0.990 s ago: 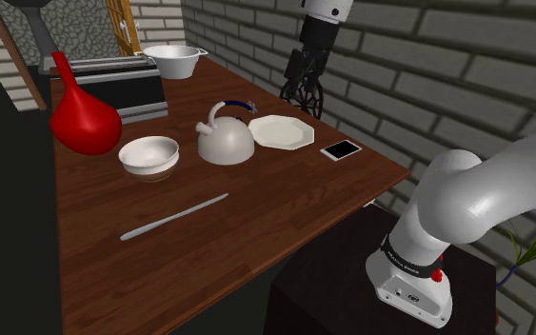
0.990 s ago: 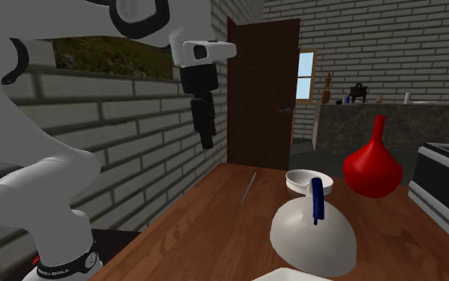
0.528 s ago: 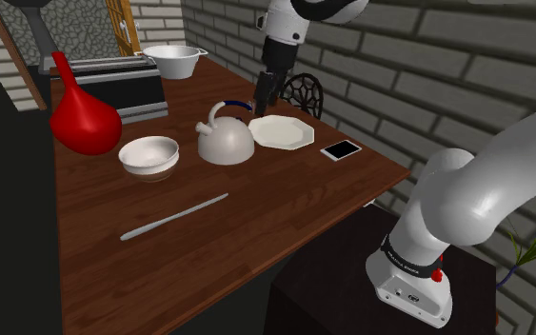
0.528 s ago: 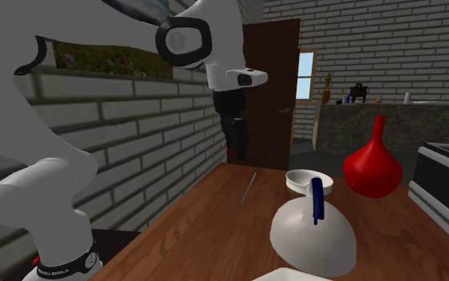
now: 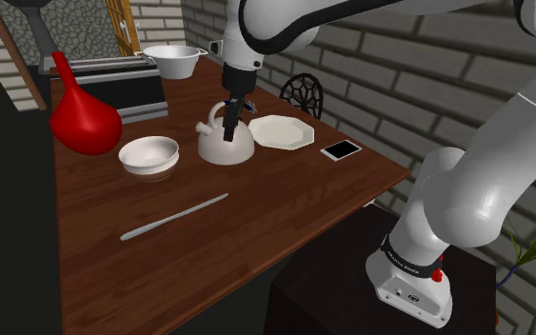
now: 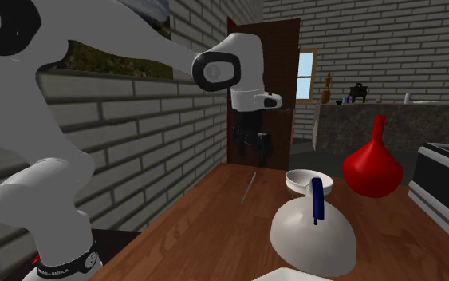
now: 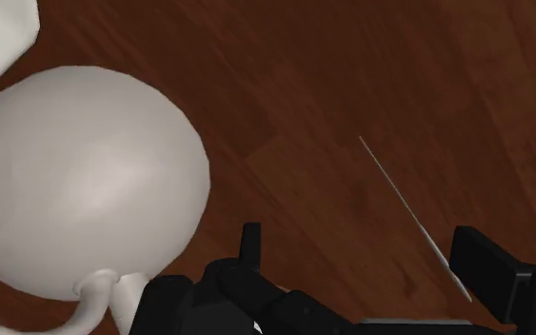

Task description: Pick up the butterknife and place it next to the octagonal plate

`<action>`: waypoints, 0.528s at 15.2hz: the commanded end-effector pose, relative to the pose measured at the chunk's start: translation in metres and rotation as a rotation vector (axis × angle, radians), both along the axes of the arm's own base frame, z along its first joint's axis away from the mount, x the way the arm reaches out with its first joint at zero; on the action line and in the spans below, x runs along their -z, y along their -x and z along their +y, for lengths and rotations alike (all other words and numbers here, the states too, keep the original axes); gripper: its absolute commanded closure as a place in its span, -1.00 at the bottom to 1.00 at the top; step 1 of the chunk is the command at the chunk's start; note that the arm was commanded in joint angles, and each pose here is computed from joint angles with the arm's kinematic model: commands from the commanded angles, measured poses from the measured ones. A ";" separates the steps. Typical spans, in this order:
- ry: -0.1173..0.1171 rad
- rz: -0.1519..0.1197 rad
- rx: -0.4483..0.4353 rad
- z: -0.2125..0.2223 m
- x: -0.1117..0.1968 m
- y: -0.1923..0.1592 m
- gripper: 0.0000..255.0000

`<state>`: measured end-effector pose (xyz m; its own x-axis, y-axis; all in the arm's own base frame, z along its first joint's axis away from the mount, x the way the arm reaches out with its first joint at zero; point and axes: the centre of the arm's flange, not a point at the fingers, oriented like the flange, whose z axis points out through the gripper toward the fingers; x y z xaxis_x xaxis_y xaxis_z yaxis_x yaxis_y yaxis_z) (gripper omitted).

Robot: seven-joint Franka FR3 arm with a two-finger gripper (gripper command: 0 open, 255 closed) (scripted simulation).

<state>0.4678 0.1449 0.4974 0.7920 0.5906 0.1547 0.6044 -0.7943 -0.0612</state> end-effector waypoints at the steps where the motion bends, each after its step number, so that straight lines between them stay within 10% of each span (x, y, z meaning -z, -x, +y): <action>1: 0.002 -0.005 -0.081 0.022 0.014 -0.008 -1.00; 8: 0.014 -0.019 -0.354 0.101 0.059 -0.026 -1.00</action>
<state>0.4939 0.2335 0.4426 0.5697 0.8068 0.1567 0.8199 -0.5711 -0.0407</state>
